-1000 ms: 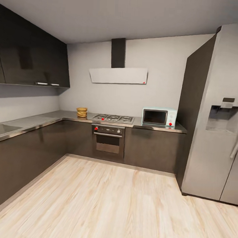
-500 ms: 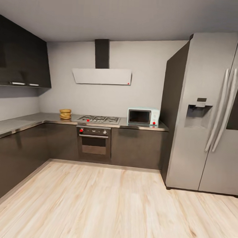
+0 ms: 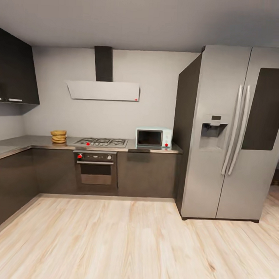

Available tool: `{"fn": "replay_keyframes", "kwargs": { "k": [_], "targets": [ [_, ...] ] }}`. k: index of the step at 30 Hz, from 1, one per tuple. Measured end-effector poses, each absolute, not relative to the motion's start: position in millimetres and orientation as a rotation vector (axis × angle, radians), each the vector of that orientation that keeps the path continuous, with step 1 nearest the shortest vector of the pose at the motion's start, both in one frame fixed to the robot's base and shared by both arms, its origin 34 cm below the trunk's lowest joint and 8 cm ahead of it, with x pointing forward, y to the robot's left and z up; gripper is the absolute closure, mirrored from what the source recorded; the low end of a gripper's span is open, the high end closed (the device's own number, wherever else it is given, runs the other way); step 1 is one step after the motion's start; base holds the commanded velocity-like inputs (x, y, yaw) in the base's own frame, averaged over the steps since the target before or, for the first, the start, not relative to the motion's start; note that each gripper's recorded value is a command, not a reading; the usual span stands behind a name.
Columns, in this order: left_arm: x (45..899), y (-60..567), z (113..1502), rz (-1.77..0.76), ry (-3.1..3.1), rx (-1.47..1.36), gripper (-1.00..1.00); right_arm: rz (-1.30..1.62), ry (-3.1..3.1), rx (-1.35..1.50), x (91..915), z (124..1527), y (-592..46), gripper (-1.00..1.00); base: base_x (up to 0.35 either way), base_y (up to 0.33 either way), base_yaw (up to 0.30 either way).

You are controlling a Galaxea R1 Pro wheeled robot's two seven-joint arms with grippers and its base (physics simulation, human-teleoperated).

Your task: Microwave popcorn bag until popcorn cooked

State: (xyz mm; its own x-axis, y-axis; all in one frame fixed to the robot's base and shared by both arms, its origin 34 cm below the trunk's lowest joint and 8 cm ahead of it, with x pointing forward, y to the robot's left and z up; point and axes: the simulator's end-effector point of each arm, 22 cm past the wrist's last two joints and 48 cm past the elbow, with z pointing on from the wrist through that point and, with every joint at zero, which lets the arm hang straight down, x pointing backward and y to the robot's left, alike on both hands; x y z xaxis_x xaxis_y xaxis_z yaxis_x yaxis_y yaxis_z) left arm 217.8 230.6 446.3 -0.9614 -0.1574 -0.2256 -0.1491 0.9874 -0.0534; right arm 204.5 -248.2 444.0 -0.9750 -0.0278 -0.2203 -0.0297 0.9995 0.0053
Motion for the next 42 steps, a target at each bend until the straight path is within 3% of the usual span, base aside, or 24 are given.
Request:
{"fn": "replay_keyframes", "kwargs": {
  "k": [42],
  "targets": [
    [215.3,237.3,445.6,-0.04,2.911,-0.239,-1.0,-0.004,2.919,-0.092,204.4,444.0,-255.2,-1.0,0.325,0.0,-0.002]
  ]
}}
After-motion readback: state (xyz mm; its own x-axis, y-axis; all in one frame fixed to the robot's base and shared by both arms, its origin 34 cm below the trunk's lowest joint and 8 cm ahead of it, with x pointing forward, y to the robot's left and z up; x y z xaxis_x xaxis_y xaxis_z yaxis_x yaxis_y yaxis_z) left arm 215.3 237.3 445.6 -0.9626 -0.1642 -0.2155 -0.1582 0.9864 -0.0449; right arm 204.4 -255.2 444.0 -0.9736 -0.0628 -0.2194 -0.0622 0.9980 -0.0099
